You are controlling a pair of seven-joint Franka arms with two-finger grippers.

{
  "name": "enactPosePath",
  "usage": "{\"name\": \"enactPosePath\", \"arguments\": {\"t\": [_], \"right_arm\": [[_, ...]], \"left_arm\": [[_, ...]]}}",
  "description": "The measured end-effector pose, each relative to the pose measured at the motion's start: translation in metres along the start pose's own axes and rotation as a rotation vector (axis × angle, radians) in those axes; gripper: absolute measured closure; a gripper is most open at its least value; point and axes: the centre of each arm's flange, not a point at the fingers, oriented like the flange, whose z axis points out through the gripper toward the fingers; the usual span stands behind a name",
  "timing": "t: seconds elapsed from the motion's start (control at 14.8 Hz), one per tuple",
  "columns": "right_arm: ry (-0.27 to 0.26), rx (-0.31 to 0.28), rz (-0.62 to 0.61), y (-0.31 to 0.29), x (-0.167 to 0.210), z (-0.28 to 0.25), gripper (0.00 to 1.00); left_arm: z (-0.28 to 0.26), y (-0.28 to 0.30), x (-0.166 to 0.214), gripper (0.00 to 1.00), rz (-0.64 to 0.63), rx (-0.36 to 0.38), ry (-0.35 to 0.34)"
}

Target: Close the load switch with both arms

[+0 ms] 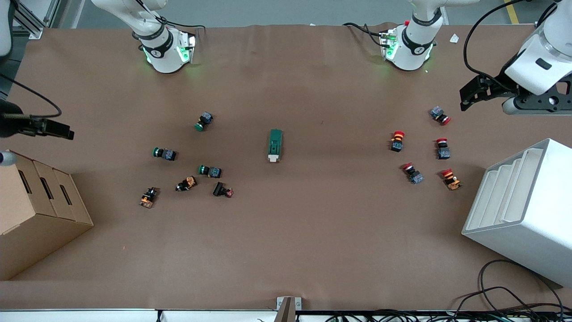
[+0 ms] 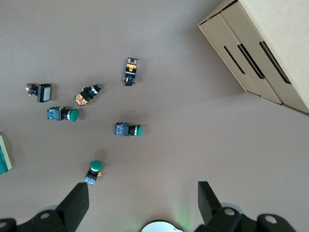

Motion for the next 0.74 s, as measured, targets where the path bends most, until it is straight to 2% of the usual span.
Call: {"name": "enactPosePath", "arguments": {"t": [0.47, 0.74], "right_arm": [[0.069, 0.011, -0.001, 0.006, -0.067, -0.023, 0.00], [0.102, 0.015, -0.001, 0.007, -0.087, -0.037, 0.00]], "left_arm": [[-0.001, 0.004, -0.012, 0.00, 0.008, 0.003, -0.005], [-0.003, 0.004, -0.012, 0.00, 0.008, 0.003, -0.005]]}}
